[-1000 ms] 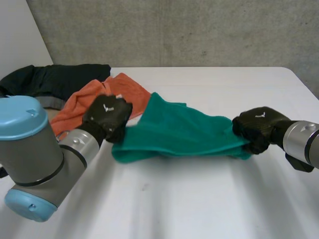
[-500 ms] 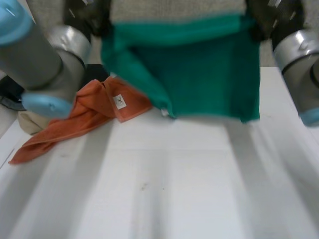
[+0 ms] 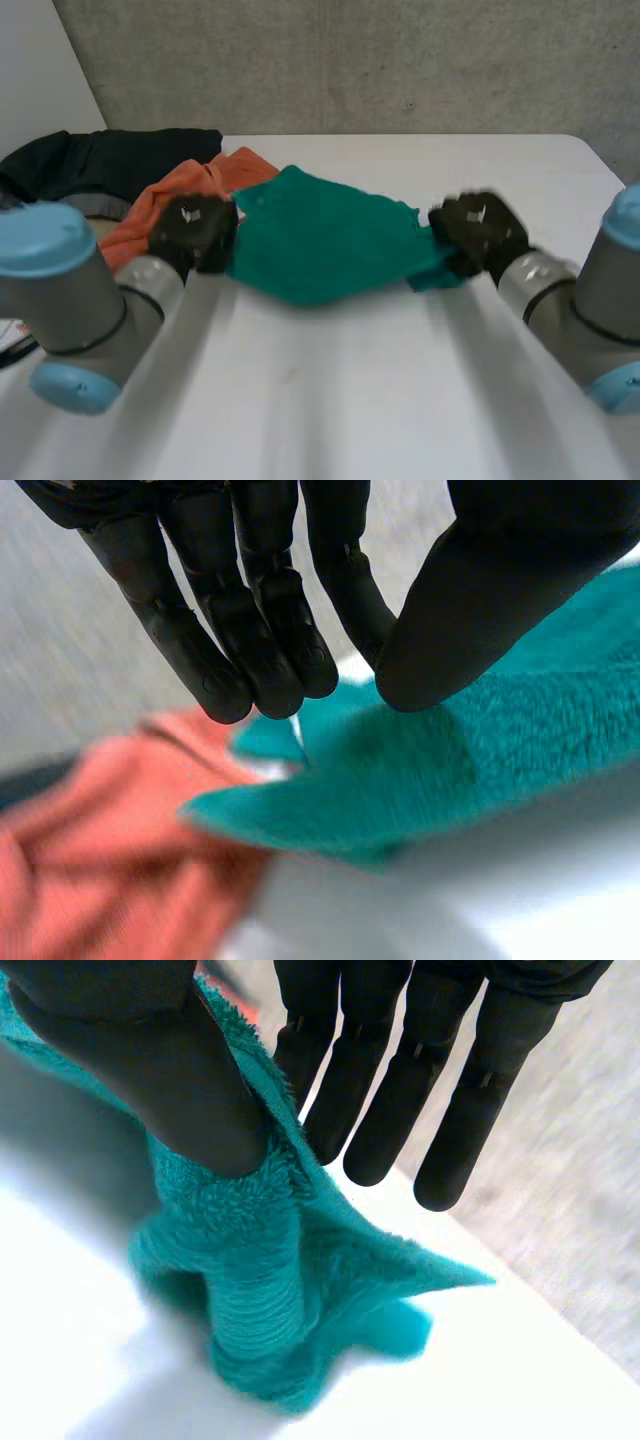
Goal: Fold the laundry.
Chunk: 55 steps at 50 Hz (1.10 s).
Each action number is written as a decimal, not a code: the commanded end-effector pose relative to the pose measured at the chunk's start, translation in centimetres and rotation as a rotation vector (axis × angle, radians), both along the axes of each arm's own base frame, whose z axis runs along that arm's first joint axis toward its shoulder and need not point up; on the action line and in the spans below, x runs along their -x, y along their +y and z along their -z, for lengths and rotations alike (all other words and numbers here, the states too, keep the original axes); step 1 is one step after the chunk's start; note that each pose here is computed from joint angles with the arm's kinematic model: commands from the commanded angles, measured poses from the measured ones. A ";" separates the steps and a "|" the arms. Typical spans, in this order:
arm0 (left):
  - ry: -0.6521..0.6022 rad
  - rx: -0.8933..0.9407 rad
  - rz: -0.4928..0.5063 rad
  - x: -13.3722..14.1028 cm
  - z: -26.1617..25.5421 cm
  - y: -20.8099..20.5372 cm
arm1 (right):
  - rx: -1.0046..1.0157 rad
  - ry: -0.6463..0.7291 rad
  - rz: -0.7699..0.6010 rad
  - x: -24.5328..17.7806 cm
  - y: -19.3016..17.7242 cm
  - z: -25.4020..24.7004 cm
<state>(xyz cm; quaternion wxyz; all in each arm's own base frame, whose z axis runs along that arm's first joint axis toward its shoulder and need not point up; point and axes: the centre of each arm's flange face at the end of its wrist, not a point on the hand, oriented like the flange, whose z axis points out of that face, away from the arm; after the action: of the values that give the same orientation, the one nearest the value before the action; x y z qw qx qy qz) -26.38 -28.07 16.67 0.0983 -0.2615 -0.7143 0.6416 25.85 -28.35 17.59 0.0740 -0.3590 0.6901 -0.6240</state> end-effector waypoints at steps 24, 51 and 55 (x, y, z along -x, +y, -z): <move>-0.154 -0.054 0.131 -4.7 2.6 -4.1 | -0.165 -0.015 0.150 3.3 -1.6 2.4; -0.338 -0.034 0.172 -0.5 4.7 -6.9 | -0.176 -0.014 0.161 3.7 -1.4 0.9; -0.381 -0.075 0.104 -2.0 2.5 -6.0 | -0.201 0.003 0.164 4.1 -1.3 -0.4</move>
<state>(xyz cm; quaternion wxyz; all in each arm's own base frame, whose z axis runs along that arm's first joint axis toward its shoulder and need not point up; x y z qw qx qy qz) -26.43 -34.68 11.68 0.0597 -0.4302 -0.6900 0.5791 22.43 -29.55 15.99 0.0630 -0.2921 0.7669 -0.5680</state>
